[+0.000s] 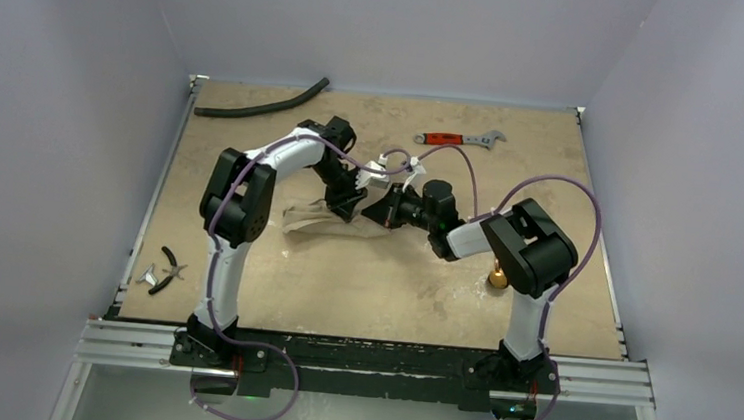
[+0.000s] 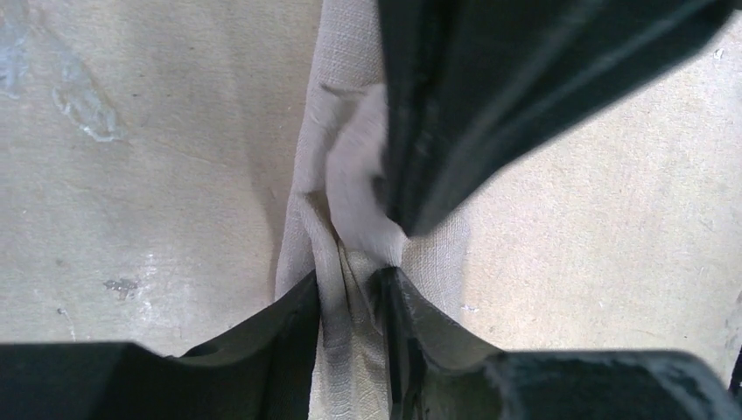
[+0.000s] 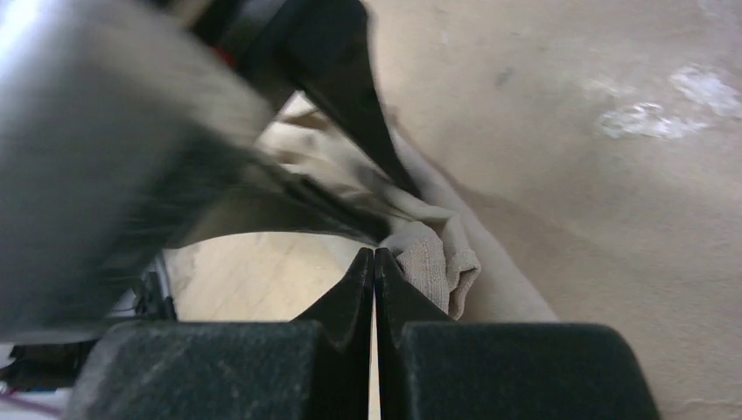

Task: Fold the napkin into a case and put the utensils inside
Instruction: Fold the 2/3-rectangle-folded napkin at the center of the board.

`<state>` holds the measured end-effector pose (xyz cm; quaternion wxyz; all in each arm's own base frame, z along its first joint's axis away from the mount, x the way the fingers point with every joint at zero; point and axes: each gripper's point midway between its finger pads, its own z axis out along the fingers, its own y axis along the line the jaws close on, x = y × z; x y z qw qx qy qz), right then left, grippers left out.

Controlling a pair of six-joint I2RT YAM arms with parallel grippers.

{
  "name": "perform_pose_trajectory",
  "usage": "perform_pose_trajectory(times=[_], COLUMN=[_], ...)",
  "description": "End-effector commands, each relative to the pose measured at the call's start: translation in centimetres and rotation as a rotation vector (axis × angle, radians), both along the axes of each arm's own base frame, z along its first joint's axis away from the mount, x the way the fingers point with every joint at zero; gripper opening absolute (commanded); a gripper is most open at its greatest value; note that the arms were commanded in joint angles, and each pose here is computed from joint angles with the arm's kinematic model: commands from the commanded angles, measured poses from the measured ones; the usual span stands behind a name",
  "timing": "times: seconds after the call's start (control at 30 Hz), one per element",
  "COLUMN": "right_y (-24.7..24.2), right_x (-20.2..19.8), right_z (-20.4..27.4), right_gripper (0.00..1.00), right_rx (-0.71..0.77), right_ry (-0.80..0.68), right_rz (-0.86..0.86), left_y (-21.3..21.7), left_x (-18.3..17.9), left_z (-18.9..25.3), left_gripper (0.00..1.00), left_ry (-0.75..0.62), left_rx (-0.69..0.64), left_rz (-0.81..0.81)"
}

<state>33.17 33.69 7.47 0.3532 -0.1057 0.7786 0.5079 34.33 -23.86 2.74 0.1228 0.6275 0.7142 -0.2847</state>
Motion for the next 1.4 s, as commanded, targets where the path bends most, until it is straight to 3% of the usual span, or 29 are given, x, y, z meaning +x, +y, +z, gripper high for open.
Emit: perform_pose_trajectory(times=[0.0,0.13,0.2,0.27,0.4,0.5,0.63,0.73,0.9,1.07,1.23,1.37], right_y=[-0.4,-0.9,-1.0,-1.1,-1.1,-1.2,-1.2,-1.2,-1.3,-1.3,-1.3,-1.3], right_x=[2.5,2.8,2.8,2.9,3.2,3.5,3.6,3.6,3.5,3.4,3.3,3.3], right_z=[-1.2,-2.9,-3.4,-3.8,-4.1,-4.3,-4.2,-4.0,-4.0,-4.0,-3.8,-3.4], right_gripper=[0.0,0.0,0.0,0.02,0.02,0.04,0.04,0.04,0.04,0.04,0.04,0.04], right_rx=[-0.062,-0.097,-0.106,-0.116,-0.125,-0.14,-0.152,-0.161,-0.169,-0.177,-0.188,-0.194], right_ry=[-0.009,0.035,0.048,0.063,0.08,0.09,0.09,0.087,0.085,0.079,0.071,0.046], right_rz=[-0.107,-0.144,-0.149,-0.157,-0.176,-0.186,-0.192,-0.195,-0.194,-0.186,-0.177,-0.169], left_y=[-0.2,0.7,1.2,1.6,2.2,3.3,4.7,5.2,7.9,11.0,13.5,14.4], left_x=[1.3,3.6,4.5,4.5,1.8,-1.7,-4.4,-4.1,0.4,2.0,1.2,2.4], left_z=[3.7,6.0,7.7,9.2,10.4,8.3,6.1,6.1,6.7,6.3,4.6,5.1], left_gripper=[0.37,0.59,0.84,0.9,0.94,0.96,0.98,0.99,0.99,0.99,0.98,0.99], left_ry=[-0.055,-0.141,-0.168,-0.18,-0.153,-0.106,-0.163,-0.29,-0.529,-0.525,-0.418,-0.458], left_rx=[-0.061,-0.067,-0.085,-0.097,-0.095,-0.025,0.049,0.111,0.237,0.295,0.34,0.324], left_rz=[0.018,0.071,0.102,0.104,0.05,-0.003,0.001,0.01,0.106,0.147,0.145,0.194])
